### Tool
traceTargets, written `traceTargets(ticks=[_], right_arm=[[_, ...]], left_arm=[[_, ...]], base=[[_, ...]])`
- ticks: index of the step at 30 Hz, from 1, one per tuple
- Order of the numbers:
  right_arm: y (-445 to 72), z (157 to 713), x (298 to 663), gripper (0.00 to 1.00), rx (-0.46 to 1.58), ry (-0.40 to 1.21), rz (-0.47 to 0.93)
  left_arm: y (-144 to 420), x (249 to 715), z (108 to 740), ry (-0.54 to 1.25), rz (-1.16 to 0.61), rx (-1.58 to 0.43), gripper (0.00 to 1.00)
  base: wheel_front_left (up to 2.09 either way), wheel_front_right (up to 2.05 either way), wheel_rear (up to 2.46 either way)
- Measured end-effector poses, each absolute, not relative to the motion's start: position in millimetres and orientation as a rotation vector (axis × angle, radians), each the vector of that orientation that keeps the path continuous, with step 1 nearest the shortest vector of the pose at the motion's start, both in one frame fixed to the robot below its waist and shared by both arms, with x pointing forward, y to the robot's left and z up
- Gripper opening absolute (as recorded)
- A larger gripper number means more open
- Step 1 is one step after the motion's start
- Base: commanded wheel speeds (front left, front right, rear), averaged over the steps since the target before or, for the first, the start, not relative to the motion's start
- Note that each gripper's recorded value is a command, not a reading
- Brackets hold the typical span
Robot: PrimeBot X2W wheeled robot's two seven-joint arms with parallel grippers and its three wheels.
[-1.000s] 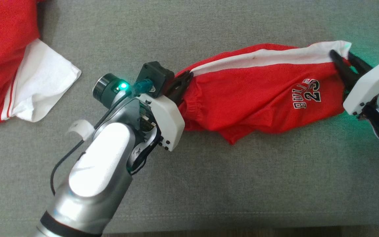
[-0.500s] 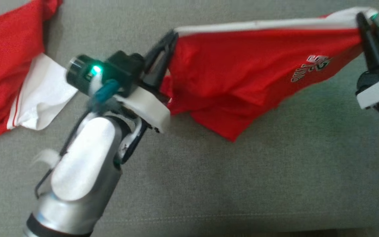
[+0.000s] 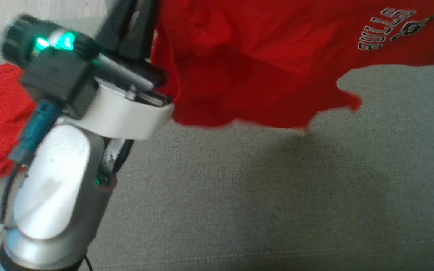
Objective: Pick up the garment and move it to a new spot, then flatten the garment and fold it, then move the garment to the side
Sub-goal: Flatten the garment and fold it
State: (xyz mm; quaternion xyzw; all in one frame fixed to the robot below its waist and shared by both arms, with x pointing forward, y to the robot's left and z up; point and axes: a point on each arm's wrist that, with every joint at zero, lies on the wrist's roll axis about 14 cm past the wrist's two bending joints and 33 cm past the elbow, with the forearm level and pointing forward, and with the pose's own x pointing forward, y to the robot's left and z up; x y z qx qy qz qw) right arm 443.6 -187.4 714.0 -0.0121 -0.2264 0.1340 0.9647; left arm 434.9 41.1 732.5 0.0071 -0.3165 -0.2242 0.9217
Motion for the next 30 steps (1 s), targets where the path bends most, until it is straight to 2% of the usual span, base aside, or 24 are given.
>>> traceTargets(ticks=[6, 12, 17, 19, 24, 30], right_arm=[[-191.6, 738.3, 425.3, 0.0, -0.048, -0.491, 0.248], [-193.7, 725.5, 433.8, 0.0, -0.029, -0.433, 0.237], [-193.1, 698.5, 469.4, 0.0, 0.027, -0.338, 0.249], [-193.2, 695.0, 500.4, 0.0, 0.051, -0.327, 0.25], [-184.0, 708.9, 549.9, 0.0, 0.055, -0.373, 0.267], [-172.0, 721.2, 588.6, 0.0, 0.046, -0.442, 0.273]], left_arm=[[38.4, 425.0, 758.2, -0.705, -0.468, 0.025, 0.0], [32.2, 444.2, 740.5, -0.616, -0.491, 0.012, 0.0], [21.5, 483.1, 719.4, -0.529, -0.511, -0.009, 0.0], [15.2, 513.5, 716.4, -0.524, -0.511, -0.017, 0.0], [19.5, 566.5, 716.0, -0.536, -0.452, -0.035, 0.0], [18.7, 610.6, 705.5, -0.476, -0.406, -0.049, 0.0]], base=[[0.0, 0.0, 0.0], [0.0, 0.0, 0.0], [0.0, 0.0, 0.0], [0.0, 0.0, 0.0], [0.0, 0.0, 0.0], [0.0, 0.0, 0.0]])
